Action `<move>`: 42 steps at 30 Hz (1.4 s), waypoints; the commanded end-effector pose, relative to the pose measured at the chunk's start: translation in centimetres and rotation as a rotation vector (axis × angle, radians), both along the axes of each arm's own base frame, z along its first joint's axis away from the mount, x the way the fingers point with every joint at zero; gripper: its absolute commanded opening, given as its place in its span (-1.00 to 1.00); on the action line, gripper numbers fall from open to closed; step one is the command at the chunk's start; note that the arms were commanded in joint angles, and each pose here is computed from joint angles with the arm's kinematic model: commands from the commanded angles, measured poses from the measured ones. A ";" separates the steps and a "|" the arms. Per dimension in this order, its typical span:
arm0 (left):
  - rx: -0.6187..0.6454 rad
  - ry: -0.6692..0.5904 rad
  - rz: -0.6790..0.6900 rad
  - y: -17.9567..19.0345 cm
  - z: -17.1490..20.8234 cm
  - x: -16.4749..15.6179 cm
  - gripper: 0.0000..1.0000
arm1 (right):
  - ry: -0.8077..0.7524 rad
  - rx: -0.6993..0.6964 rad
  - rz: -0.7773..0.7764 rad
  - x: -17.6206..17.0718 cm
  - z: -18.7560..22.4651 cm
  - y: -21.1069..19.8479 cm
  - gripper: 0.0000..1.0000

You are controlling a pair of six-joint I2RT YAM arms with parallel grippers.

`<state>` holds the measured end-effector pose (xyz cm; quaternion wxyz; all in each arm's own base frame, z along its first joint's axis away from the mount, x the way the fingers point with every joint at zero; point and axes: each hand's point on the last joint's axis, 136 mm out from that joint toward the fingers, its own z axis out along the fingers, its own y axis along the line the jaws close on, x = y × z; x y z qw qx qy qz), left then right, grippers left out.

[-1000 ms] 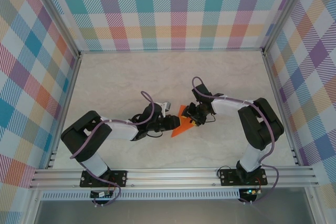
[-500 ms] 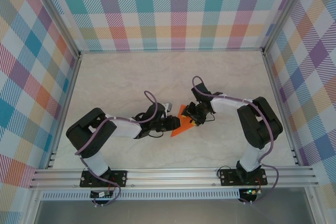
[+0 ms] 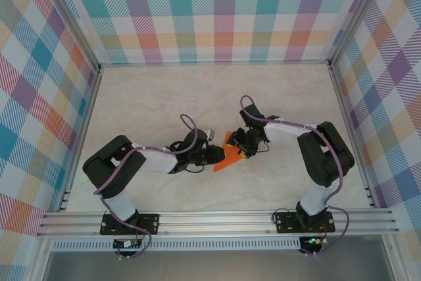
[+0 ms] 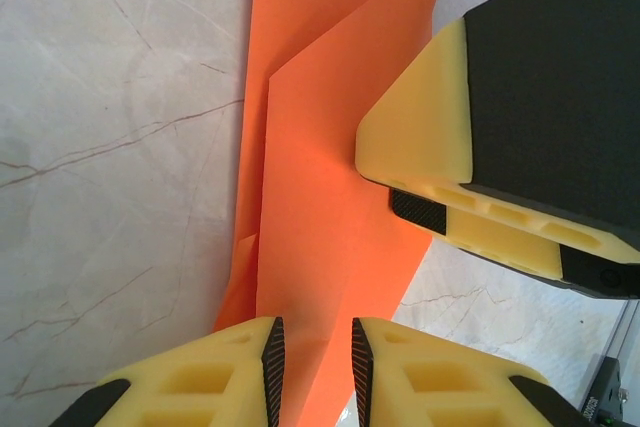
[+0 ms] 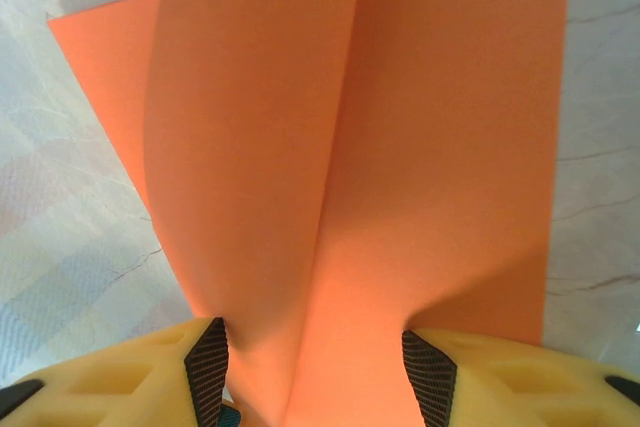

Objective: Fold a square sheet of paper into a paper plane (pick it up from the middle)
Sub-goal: Fourth fold the wing at the center of the table.

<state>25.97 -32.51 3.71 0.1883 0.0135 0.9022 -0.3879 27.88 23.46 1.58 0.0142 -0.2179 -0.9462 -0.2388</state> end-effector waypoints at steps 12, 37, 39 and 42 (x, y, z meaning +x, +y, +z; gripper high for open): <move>-0.015 -0.118 0.086 0.9 4.1 1.6 -0.44 | 0.212 -0.323 -0.017 -4.4 -7.6 -6.0 0.07; -0.044 -0.017 -0.056 -2.2 1.2 -0.4 -0.45 | 0.271 -0.360 -0.062 -4.9 -8.9 -6.4 0.07; -0.015 -0.010 -0.040 -1.8 0.7 -0.3 -0.46 | 0.273 -0.361 -0.061 -5.0 -8.9 -6.4 0.07; 0.034 -0.008 -0.013 -0.9 0.0 -0.1 -0.48 | 0.273 -0.361 -0.061 -4.9 -8.9 -6.4 0.07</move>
